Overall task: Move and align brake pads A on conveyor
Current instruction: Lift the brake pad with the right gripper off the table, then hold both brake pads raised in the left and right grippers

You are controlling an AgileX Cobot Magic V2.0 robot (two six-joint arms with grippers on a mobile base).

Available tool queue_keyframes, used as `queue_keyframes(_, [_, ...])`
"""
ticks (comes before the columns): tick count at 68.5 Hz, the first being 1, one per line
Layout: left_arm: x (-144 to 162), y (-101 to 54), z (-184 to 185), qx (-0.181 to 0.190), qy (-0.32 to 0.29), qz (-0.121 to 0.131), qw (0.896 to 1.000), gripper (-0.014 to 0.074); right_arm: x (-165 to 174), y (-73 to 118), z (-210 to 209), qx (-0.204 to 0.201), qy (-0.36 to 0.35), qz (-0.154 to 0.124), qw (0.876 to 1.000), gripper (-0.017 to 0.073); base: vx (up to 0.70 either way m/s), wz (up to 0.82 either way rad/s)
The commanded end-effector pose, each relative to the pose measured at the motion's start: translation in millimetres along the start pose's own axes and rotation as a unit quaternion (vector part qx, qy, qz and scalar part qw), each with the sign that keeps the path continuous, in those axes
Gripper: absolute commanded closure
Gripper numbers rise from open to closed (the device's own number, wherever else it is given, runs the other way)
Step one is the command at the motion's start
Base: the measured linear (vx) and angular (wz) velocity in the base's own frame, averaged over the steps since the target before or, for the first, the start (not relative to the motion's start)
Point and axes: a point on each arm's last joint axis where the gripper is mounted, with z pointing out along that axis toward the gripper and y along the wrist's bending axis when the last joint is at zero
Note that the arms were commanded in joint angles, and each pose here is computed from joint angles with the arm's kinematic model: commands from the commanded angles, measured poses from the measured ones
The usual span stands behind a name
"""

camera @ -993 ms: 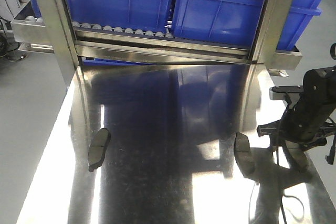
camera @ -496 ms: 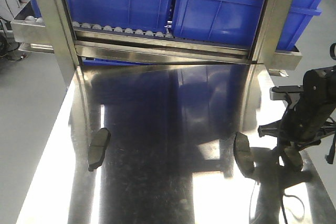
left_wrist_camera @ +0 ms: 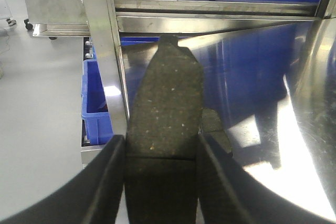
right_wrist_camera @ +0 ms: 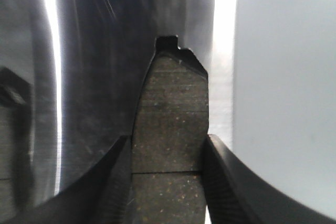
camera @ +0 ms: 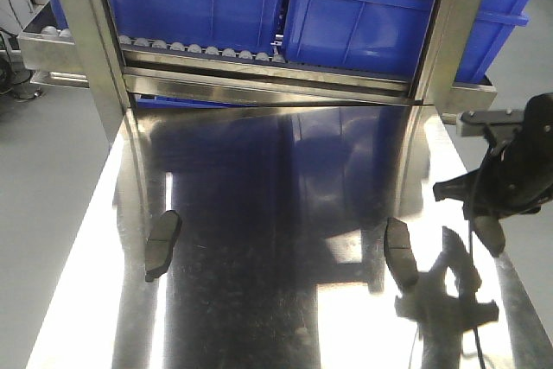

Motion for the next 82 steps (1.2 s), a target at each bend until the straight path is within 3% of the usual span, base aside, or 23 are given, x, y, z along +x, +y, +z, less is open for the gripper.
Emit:
queue_keyframes(1, [-17, 0.8, -4, -0.003, -0.059, -0.009, 0.998, 0.0503, -8, -4.9, -42, 0.001, -0.082, -0.005, 0.997, 0.0459, 0.00, 0.00])
queue_keyframes(15, [-17, 0.8, -4, -0.003, -0.059, -0.009, 0.998, 0.0503, -3, -8.9, -92, 0.001, -0.159, -0.004, 0.987, 0.0459, 0.00, 0.00])
queue_keyframes(29, [-17, 0.8, -4, -0.003, -0.059, -0.009, 0.998, 0.0503, 16, -11.5, -130, 0.003, -0.243, -0.017, 0.970, 0.0459, 0.00, 0.00])
queue_keyframes(52, [-17, 0.8, -4, -0.003, -0.059, -0.009, 0.998, 0.0503, 107, -11.3, -146, 0.000, -0.355, -0.020, 0.935, 0.0459, 0.00, 0.00])
queue_keyframes(68, [-17, 0.8, -4, -0.003, -0.059, -0.009, 0.998, 0.0503, 173, -11.5, -151, 0.002, -0.433, -0.016, 0.901, 0.0459, 0.00, 0.00])
queue_keyframes(82, [-17, 0.8, -4, -0.003, -0.059, -0.009, 0.998, 0.0503, 210, -11.9, -153, 0.004, -0.486, -0.011, 0.874, 0.0459, 0.00, 0.00])
